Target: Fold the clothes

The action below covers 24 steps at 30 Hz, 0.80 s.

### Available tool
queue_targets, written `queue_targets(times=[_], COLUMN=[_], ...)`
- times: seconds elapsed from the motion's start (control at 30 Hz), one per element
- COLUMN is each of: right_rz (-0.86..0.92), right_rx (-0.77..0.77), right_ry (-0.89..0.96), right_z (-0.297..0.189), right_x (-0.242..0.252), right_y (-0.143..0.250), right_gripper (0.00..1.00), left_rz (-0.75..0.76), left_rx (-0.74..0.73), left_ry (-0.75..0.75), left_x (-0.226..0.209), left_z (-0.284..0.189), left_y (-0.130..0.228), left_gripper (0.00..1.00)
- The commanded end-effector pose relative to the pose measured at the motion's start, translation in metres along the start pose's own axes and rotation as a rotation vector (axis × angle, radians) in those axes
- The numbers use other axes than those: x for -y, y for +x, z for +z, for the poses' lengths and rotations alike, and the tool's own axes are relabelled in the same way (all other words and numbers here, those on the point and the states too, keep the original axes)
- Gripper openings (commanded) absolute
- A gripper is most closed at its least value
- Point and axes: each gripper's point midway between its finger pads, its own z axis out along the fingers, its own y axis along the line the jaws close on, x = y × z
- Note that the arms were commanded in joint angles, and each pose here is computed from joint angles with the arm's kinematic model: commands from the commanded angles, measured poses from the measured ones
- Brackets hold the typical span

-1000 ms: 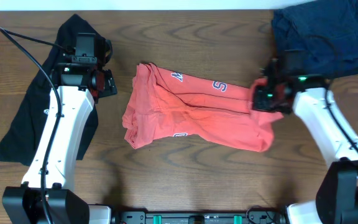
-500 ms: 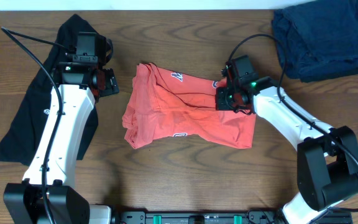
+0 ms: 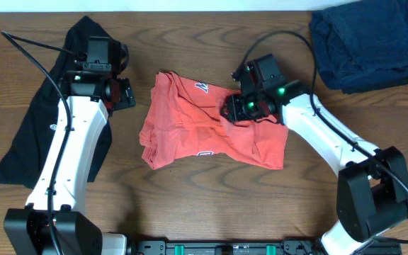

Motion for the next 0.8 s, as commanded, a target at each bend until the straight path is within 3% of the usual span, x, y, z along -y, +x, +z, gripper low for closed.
queue_targets(times=[0.0,0.17,0.43,0.53,0.7,0.77], right_rz=[-0.043,-0.001,-0.032,-0.042,-0.009,0.003], right_rx=[0.001,-0.068,-0.14,-0.121,-0.099,-0.109], right_ry=[0.007,0.175,0.201,0.222,0.233,0.245], right_z=[-0.008,-0.012,-0.009,-0.009,-0.015,-0.02], right_x=[-0.007,0.026,0.023,0.024,0.042,0.052], right_y=[-0.003,0.017,0.038,0.034,0.025,0.026], right_gripper=[0.67,0.66,0.59,0.59,0.6,0.6], left_rz=[0.005,0.005,0.005,0.025,0.178,0.211], left_rx=[0.001,0.001,-0.001,-0.031,-0.161,-0.238], left_ry=[0.001,0.001,0.014,0.121,0.496,0.55], left_x=[0.0,0.0,0.003,0.021,0.087,0.098], left_z=[0.001,0.001,0.001,0.0,-0.005,0.001], left_y=[-0.003,-0.003,-0.003,0.002,0.028,0.043], left_gripper=[0.98,0.98,0.98,0.98,0.98,0.98])
